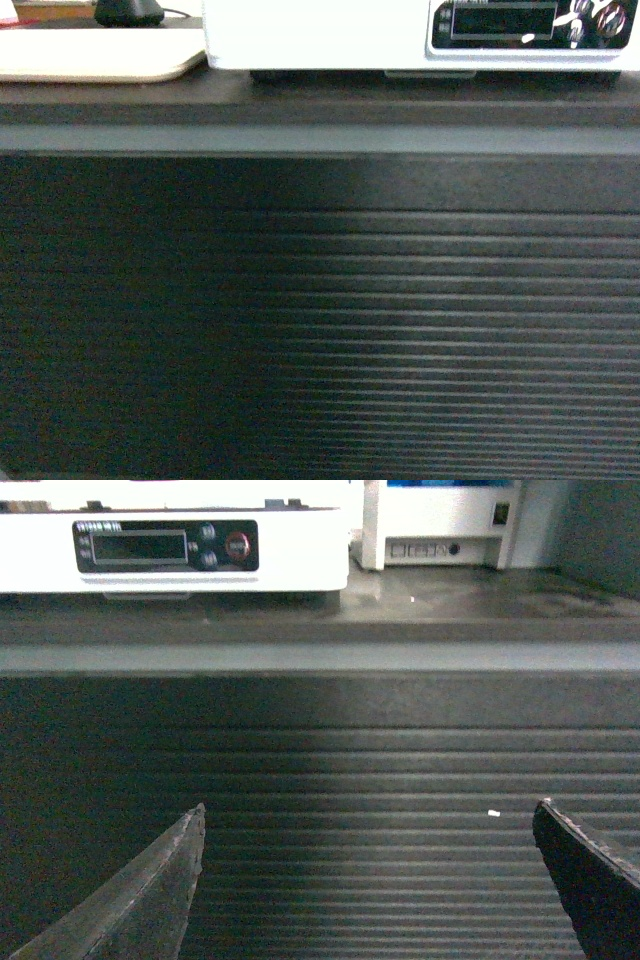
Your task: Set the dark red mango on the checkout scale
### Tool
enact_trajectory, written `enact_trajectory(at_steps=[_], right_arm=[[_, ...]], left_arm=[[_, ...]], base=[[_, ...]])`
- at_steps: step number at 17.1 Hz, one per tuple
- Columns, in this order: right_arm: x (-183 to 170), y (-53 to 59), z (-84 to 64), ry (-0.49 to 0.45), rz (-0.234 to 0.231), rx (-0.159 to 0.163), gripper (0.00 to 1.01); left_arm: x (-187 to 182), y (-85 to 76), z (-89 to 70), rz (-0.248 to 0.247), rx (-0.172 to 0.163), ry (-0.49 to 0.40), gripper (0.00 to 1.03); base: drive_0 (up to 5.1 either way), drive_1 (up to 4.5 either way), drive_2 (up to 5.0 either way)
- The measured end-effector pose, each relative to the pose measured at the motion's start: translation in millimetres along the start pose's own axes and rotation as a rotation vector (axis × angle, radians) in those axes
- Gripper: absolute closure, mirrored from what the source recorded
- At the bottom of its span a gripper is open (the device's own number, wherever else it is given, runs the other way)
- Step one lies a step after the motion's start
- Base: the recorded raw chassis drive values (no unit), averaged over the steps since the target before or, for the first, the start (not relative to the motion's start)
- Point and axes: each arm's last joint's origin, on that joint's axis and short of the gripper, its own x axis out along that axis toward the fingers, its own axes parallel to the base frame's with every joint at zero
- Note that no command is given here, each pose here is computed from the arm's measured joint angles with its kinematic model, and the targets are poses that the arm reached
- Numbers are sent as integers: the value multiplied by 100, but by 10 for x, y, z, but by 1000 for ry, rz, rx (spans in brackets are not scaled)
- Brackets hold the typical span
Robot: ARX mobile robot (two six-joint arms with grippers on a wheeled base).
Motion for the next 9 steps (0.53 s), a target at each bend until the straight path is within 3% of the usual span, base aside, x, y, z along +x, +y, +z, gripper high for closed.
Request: enact_trajectory(at_steps=[9], right_arm=[[0,0,0,0,-1,1,3]], left_arm=[[0,0,0,0,0,0,5]], base=[[0,0,0]])
